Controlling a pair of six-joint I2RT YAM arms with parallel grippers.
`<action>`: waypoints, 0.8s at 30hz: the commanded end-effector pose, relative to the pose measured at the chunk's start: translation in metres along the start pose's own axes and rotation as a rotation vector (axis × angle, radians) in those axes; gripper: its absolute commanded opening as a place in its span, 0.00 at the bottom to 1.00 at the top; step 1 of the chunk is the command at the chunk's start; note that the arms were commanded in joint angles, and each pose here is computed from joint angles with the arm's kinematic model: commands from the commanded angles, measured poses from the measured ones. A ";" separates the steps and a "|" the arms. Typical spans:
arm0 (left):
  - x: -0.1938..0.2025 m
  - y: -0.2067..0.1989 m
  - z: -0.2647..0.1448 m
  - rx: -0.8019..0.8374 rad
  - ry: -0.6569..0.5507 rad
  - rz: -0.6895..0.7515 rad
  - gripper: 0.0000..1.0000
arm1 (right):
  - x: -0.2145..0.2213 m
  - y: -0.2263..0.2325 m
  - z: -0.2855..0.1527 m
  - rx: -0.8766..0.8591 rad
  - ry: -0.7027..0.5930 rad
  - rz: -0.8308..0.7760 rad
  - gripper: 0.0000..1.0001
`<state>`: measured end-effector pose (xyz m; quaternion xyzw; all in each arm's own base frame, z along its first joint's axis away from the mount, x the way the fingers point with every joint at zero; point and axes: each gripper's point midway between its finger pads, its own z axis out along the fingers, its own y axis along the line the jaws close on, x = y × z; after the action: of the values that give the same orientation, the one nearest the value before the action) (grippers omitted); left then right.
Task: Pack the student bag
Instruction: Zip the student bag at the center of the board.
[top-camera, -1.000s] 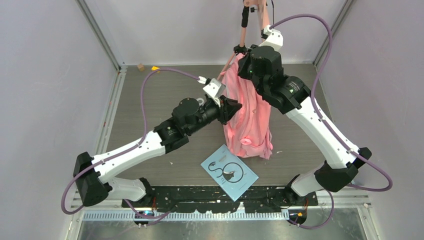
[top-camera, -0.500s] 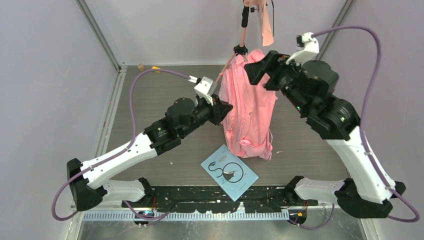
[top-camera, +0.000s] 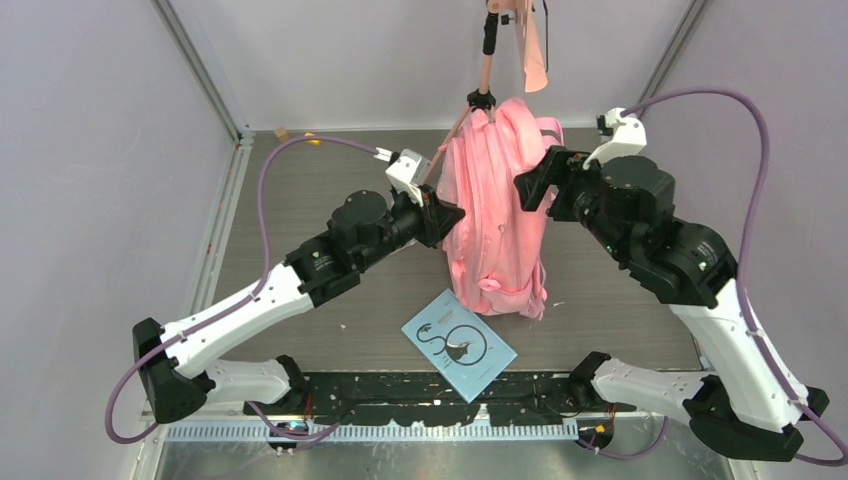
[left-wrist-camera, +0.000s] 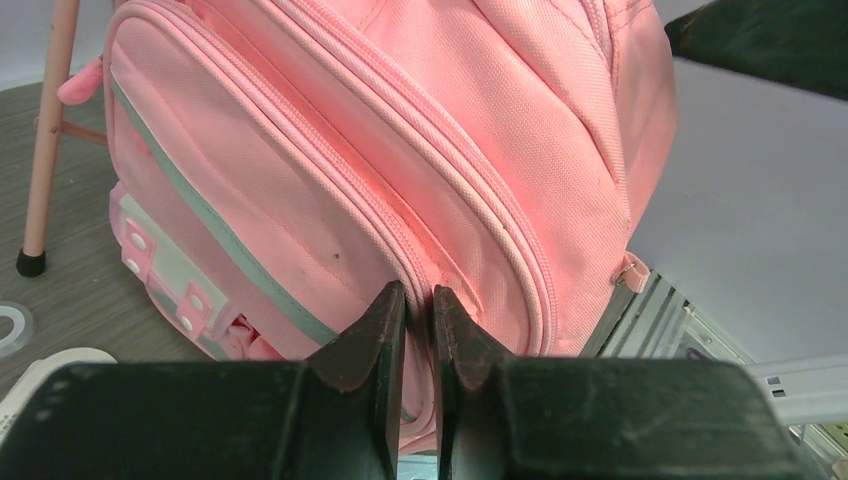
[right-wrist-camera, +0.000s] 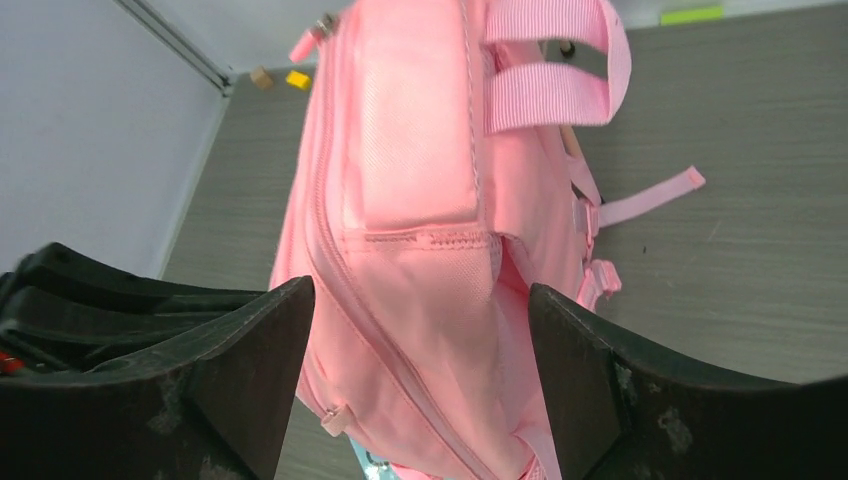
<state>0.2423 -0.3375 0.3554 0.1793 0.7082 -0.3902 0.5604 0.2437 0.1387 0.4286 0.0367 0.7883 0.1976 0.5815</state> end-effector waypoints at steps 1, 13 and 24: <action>-0.013 -0.005 0.000 0.024 -0.017 0.010 0.00 | 0.020 -0.013 0.018 0.085 0.028 0.012 0.81; -0.019 -0.058 0.006 0.305 0.047 0.129 0.00 | -0.005 -0.033 0.058 0.235 -0.199 -0.087 0.01; -0.013 -0.148 0.010 0.483 0.030 0.295 0.00 | -0.056 -0.033 0.063 0.219 -0.279 -0.195 0.00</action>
<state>0.2276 -0.4027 0.3638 0.3279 0.6773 -0.3740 0.5421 0.2995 0.1211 0.3702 -0.0104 0.8000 0.0164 0.5997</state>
